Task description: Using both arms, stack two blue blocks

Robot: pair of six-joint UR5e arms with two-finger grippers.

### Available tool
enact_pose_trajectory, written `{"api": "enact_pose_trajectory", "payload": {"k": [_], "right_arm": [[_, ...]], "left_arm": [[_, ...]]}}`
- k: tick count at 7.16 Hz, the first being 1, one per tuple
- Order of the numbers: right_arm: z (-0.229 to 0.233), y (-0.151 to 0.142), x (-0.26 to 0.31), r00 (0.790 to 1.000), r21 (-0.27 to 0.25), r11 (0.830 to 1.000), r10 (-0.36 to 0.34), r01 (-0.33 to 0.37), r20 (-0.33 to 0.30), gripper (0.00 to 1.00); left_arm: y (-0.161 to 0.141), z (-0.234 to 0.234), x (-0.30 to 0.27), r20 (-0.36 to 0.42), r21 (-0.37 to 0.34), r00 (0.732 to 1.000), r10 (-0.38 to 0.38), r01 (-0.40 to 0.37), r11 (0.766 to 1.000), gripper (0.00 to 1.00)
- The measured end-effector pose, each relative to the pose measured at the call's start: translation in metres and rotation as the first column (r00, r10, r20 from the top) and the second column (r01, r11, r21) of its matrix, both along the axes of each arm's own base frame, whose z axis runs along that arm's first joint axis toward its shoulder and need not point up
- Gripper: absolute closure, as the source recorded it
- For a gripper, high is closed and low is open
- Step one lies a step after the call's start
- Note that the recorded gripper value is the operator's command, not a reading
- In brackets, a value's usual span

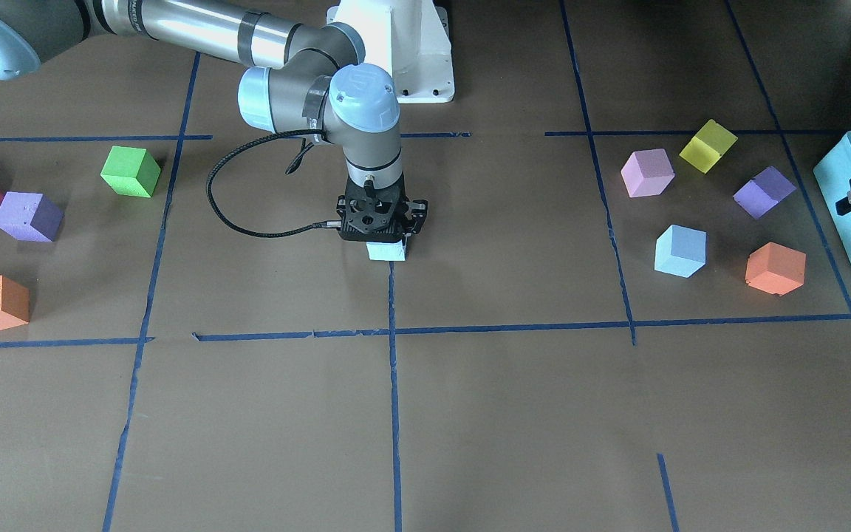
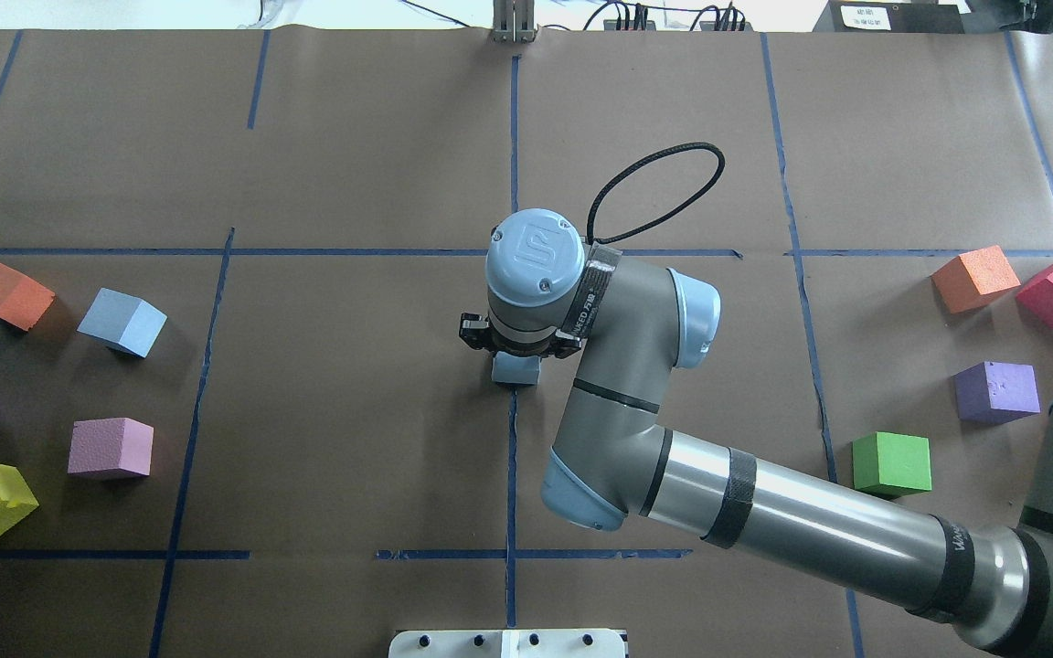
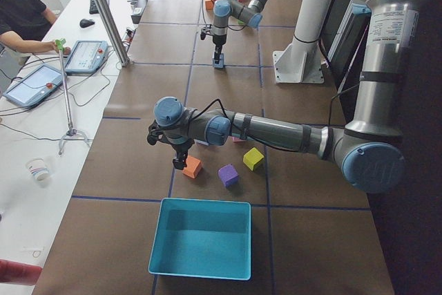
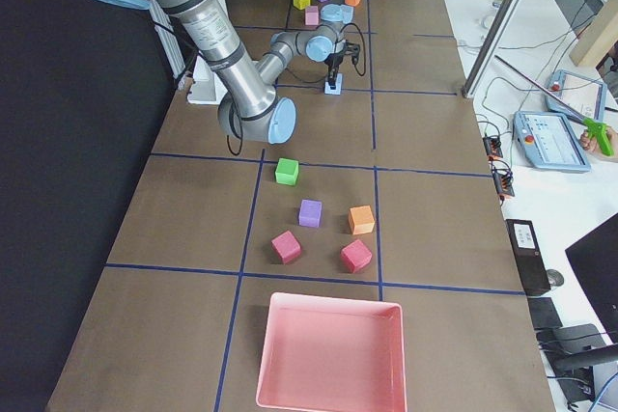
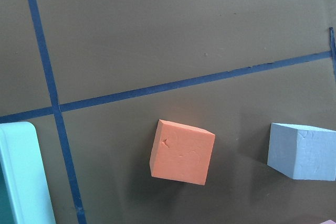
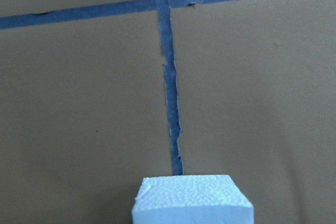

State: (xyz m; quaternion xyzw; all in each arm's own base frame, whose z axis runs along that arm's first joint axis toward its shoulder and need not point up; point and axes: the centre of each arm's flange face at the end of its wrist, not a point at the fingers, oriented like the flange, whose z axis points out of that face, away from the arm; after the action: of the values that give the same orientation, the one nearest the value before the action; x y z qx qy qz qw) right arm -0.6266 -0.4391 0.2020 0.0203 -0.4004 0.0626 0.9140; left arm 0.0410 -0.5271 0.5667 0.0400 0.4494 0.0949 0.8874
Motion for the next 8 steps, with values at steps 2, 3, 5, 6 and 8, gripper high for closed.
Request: {"api": "enact_pose_trajectory", "payload": {"k": [2, 3, 5, 6, 8], "right_arm": [[-0.002, 0.001, -0.001, 1.0, 0.013, 1.0, -0.014, 0.014, 0.0, 0.0], [-0.006, 0.002, 0.002, 1.0, 0.032, 0.999, -0.024, 0.024, 0.008, 0.0], [-0.018, -0.001, 0.047, 0.998, 0.083, 0.996, -0.02, 0.015, 0.064, 0.0], [-0.019, -0.001, 0.089, 0.995, 0.103, 0.995, 0.0, -0.01, 0.104, 0.0], [0.001, -0.014, 0.172, 0.989, 0.115, 0.992, 0.027, -0.044, 0.143, 0.0]], "left_arm": [[-0.002, -0.004, 0.009, -0.001, 0.014, 1.0, 0.015, -0.015, 1.0, 0.0], [-0.005, -0.011, 0.021, -0.003, 0.023, 1.0, 0.022, -0.022, 1.0, 0.0], [-0.009, -0.024, 0.052, -0.011, 0.068, 0.999, 0.045, -0.044, 0.997, 0.0], [-0.007, -0.029, 0.078, -0.007, 0.087, 0.998, 0.07, -0.069, 0.994, 0.0], [0.001, -0.043, 0.146, 0.042, 0.109, 0.994, 0.101, -0.105, 0.989, 0.0]]}}
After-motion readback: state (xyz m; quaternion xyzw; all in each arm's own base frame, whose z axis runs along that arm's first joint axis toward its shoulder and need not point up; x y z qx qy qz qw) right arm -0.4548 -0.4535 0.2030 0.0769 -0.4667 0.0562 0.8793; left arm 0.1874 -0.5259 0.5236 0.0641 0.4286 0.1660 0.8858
